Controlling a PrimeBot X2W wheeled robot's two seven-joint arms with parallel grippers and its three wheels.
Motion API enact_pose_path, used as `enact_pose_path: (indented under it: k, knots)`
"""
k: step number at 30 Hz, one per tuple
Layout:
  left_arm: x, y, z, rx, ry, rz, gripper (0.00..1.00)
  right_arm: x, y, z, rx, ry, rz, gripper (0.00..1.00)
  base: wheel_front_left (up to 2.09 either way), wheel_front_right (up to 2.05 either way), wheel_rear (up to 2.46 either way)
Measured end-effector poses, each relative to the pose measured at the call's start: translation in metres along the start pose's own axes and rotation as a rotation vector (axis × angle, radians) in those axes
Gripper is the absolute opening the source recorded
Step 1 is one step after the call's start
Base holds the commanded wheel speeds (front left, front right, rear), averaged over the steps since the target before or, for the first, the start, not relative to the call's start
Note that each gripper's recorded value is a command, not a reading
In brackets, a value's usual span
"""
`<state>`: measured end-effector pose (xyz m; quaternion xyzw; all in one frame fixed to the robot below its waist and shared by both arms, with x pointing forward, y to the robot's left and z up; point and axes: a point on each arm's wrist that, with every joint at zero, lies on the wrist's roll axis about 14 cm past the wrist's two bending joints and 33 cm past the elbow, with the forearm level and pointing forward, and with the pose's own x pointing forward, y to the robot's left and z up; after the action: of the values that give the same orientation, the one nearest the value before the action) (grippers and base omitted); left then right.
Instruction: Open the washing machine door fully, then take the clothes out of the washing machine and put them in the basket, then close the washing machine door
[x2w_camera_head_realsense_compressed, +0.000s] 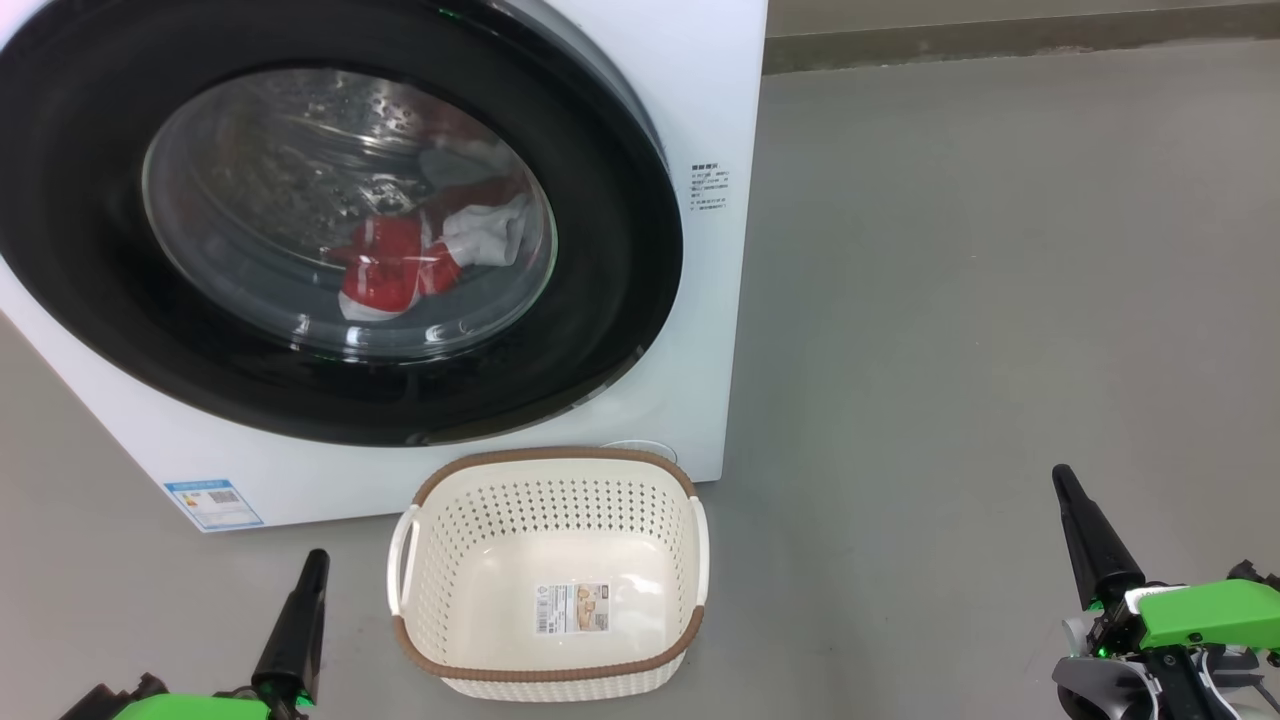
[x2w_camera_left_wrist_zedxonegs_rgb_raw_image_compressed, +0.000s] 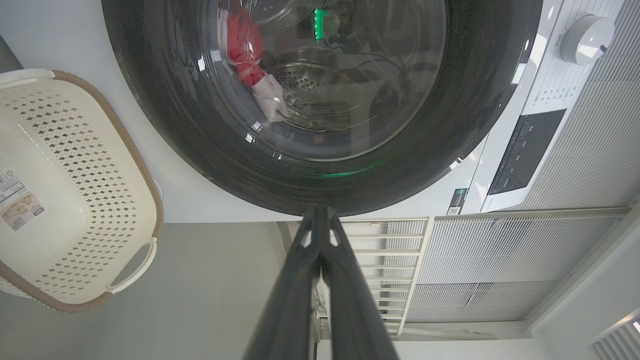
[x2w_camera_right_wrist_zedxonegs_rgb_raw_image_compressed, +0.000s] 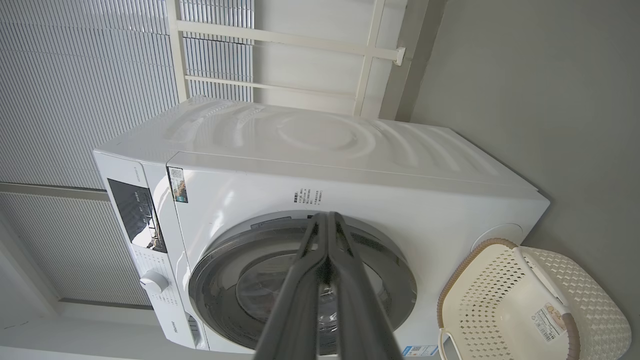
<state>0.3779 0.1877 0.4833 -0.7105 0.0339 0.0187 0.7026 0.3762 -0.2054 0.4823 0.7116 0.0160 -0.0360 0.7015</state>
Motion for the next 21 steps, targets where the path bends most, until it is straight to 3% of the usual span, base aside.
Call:
enact_pose_path:
  k: [8,9,10,11,12,13,21]
  knots:
    - [0.0,0.0,0.0,0.0,0.0,0.0,0.0,0.0,0.0,0.0,0.0,0.0,0.0,0.0,0.0,0.0,0.0]
    - [-0.001,0.004,0.0,-0.003,-0.001,0.011,1.0,-0.001,-0.004,-0.001,0.003,0.0,-0.011,1.0,0.0,0.0,0.0]
    - [-0.003,0.01,-0.002,-0.009,-0.001,0.03,1.0,-0.003,-0.011,-0.002,0.009,0.001,-0.032,1.0,0.0,0.0,0.0]
    - [-0.006,0.017,-0.003,-0.016,-0.001,0.051,0.0,-0.007,-0.019,-0.004,0.015,0.002,-0.054,0.0,0.0,0.0,0.0]
    - [-0.009,0.025,-0.005,-0.022,-0.001,0.074,1.0,-0.011,-0.027,-0.006,0.021,0.003,-0.08,1.0,0.0,0.0,0.0]
    - [-0.018,0.043,-0.01,-0.03,0.004,0.128,1.0,-0.023,-0.049,-0.009,0.031,-0.005,-0.144,1.0,0.0,0.0,0.0]
    - [-0.016,0.042,-0.015,0.011,0.011,0.127,1.0,-0.022,-0.049,-0.012,-0.036,0.005,-0.147,1.0,0.0,0.0,0.0]
